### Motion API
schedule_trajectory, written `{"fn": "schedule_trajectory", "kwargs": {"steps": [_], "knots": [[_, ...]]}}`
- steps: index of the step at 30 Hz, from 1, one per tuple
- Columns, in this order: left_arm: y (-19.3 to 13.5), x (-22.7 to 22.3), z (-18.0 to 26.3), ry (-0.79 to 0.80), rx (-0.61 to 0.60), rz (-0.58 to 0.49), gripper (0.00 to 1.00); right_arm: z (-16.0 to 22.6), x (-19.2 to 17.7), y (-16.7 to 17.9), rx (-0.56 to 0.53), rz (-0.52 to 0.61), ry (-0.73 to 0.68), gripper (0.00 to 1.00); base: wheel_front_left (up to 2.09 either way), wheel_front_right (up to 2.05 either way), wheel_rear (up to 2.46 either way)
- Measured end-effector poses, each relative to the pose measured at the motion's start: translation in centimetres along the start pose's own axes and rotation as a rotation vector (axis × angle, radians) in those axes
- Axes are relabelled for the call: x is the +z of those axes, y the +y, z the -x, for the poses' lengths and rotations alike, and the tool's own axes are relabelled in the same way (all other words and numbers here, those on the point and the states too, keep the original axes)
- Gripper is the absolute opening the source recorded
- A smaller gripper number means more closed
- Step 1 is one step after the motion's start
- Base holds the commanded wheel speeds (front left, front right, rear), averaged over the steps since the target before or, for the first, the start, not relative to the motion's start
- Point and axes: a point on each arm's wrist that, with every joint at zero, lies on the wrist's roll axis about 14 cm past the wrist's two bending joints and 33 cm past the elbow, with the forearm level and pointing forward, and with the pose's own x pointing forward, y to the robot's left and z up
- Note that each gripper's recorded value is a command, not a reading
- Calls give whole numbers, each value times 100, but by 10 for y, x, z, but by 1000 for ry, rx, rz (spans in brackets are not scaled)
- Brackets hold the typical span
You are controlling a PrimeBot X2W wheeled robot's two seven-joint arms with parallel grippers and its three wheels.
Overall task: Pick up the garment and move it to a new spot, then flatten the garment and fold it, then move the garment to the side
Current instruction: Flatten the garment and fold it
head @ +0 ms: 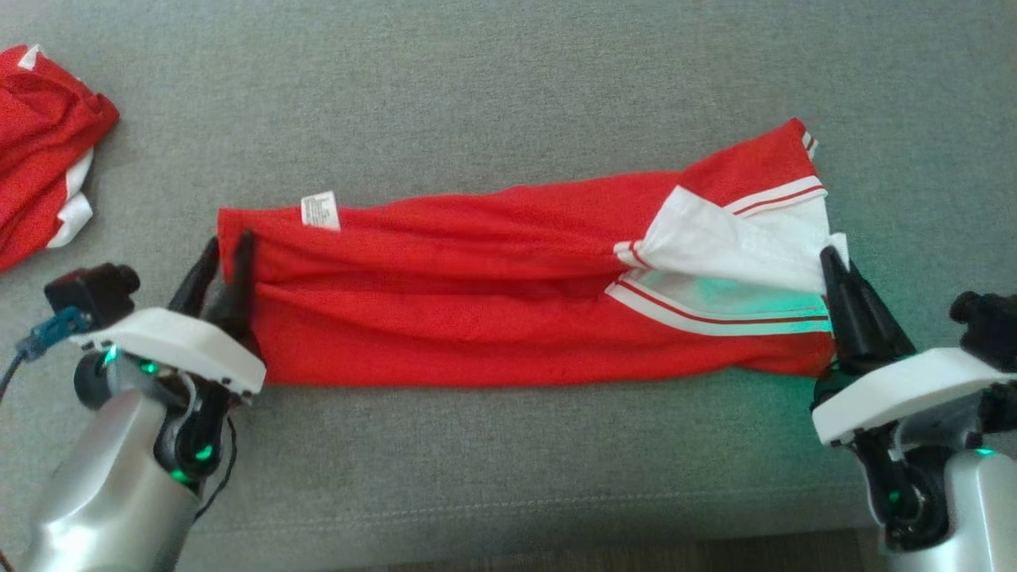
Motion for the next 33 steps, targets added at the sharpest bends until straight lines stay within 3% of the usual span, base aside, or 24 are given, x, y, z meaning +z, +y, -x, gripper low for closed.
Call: {"fn": "schedule_trajectory", "kwargs": {"steps": [5,10,19,26,33], "knots": [[3,-7,8,8,32,-2,100,2,-3,2,6,-4,-22,100,0,0,0],[1,1,19,-39,59,-75,100,4,13,5,8,28,-128,100,0,0,0],[-25,62,53,-294,66,-189,100,18,49,13,8,163,-291,100,0,0,0],[-41,55,90,-323,44,-238,100,33,48,20,17,208,-295,100,0,0,0],[-44,58,98,-341,46,-260,100,38,44,24,27,208,-285,100,0,0,0]]}}
